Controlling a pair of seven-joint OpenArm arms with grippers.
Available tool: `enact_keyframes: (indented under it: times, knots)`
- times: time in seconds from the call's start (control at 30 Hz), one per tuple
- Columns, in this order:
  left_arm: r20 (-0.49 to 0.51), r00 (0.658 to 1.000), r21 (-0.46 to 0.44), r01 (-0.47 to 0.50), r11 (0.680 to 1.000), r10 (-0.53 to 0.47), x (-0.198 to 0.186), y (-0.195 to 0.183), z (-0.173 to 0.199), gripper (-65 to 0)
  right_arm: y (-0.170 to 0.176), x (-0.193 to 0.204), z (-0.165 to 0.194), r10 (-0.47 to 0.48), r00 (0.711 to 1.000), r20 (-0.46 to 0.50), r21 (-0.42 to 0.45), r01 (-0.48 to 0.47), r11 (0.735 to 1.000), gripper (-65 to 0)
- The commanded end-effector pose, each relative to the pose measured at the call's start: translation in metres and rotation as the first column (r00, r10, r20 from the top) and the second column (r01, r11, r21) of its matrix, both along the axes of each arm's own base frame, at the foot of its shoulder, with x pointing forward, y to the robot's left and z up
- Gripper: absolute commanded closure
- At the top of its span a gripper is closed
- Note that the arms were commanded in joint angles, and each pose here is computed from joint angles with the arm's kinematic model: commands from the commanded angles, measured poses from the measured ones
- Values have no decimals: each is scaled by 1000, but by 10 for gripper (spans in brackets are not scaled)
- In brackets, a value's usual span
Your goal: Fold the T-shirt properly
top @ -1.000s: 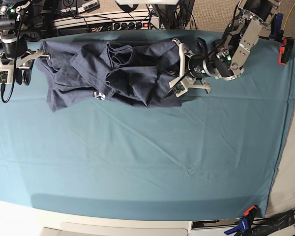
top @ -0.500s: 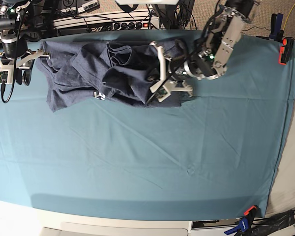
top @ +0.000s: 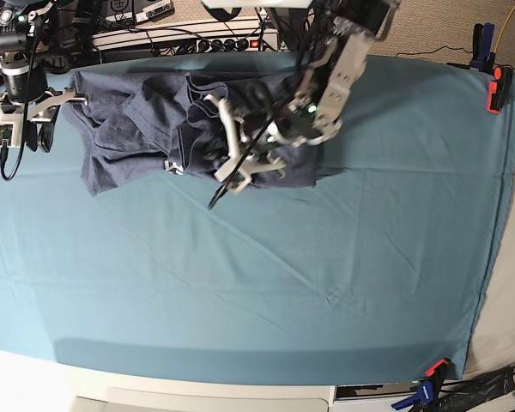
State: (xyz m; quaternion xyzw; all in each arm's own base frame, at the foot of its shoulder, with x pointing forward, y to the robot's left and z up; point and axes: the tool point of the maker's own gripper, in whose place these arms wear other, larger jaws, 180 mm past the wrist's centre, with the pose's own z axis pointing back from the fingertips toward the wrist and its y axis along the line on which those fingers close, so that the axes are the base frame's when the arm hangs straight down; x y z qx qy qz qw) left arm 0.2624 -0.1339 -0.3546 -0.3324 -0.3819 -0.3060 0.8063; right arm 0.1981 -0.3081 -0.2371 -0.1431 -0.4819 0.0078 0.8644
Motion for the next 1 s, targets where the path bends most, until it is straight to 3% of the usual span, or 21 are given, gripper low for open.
enact_keyframes:
  times: [0.0, 0.27, 0.43, 0.5, 0.67, 0.97]
  knots:
    - [50, 999, -65, 14, 998, -11, 11, -16, 24, 0, 1, 5, 12, 19, 999, 49, -14, -18, 1000, -131]
    - [177, 980, -78, 106, 991, -91, 39, -57, 70, 0, 8, 7, 14, 38, 997, 72, 21, -40, 999, -131]
    - [247, 955, 41, 162, 986, -167, 54, -56, 81, 0, 8, 7, 14, 37, 997, 71, 21, -39, 999, -131]
    - [208, 959, 144, 164, 976, -191, 57, -41, 66, 0, 7, 7, 14, 37, 997, 70, 21, -38, 999, -131]
    - [124, 982, 341, 92, 936, -141, 69, 24, 28, 0, 8, 7, 14, 37, 997, 69, 22, -38, 999, -131]
    - [113, 994, 292, -26, 956, -7, 63, 106, 36, 0, 7, 7, 13, 36, 997, 67, 22, -38, 999, -131]
